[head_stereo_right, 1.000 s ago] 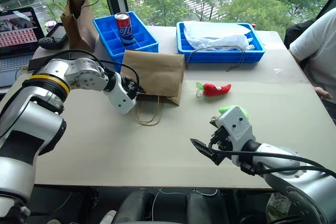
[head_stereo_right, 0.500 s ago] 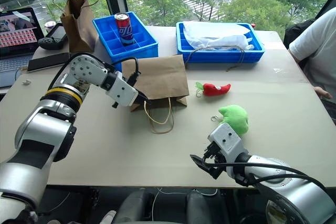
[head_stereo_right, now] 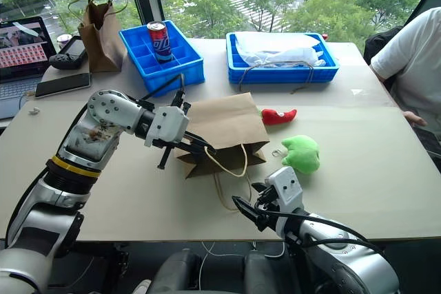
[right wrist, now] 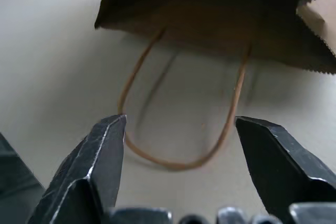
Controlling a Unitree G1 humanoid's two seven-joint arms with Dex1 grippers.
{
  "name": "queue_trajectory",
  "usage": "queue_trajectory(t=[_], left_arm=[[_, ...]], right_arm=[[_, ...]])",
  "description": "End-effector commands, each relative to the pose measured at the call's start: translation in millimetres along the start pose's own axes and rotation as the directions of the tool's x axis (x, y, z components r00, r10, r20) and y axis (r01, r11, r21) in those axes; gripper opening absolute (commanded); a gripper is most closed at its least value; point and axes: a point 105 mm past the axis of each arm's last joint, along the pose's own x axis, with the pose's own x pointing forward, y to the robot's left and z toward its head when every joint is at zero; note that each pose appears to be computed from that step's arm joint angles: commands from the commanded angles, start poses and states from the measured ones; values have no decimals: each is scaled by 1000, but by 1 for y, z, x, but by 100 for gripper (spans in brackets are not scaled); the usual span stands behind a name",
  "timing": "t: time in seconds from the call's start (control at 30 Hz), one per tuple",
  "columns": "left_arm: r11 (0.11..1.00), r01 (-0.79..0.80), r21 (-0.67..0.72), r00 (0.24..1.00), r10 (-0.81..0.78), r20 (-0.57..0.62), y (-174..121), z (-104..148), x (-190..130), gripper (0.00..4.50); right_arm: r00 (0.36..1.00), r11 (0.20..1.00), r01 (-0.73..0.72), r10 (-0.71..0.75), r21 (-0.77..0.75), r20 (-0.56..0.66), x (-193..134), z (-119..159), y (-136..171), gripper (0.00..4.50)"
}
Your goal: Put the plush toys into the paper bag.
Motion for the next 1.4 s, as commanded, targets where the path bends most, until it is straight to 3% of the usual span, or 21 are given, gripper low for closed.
queue_trajectory(t=[0.03,0.23,0.37,0.5,0.73,0.9,1.03,1.13,1.23,1.4], left_arm=[[995,-90,-49,995,92,43,11,15,-5,0],[997,-79,-23,997,79,6,0,8,1,0],[996,-85,-12,996,85,3,-1,8,5,0],[992,-118,-35,993,119,28,4,13,6,0],[971,-151,-186,979,172,106,1,24,15,0],[953,-183,-242,969,217,121,0,24,15,0],[946,-193,-261,967,228,114,1,22,12,0],[891,-308,-334,930,355,90,26,15,-9,0],[795,-385,-469,876,475,87,48,11,-23,0],[777,-361,-516,891,451,54,37,0,-13,0]], right_arm=[[997,1000,7,-8,15,78,5,12,0,215],[985,998,47,-54,44,163,22,25,-15,9],[967,994,31,-56,102,248,41,33,-23,4],[968,995,23,-45,94,247,56,30,-26,4],[954,991,50,-83,121,287,73,24,-42,4],[973,987,144,-154,70,170,96,-14,-62,4],[979,985,173,-173,7,111,100,-26,-67,4],[982,983,179,-177,-28,66,95,-36,-69,4],[980,983,184,-183,-8,73,90,-37,-71,4],[981,987,158,-159,24,112,87,-29,-65,4]])
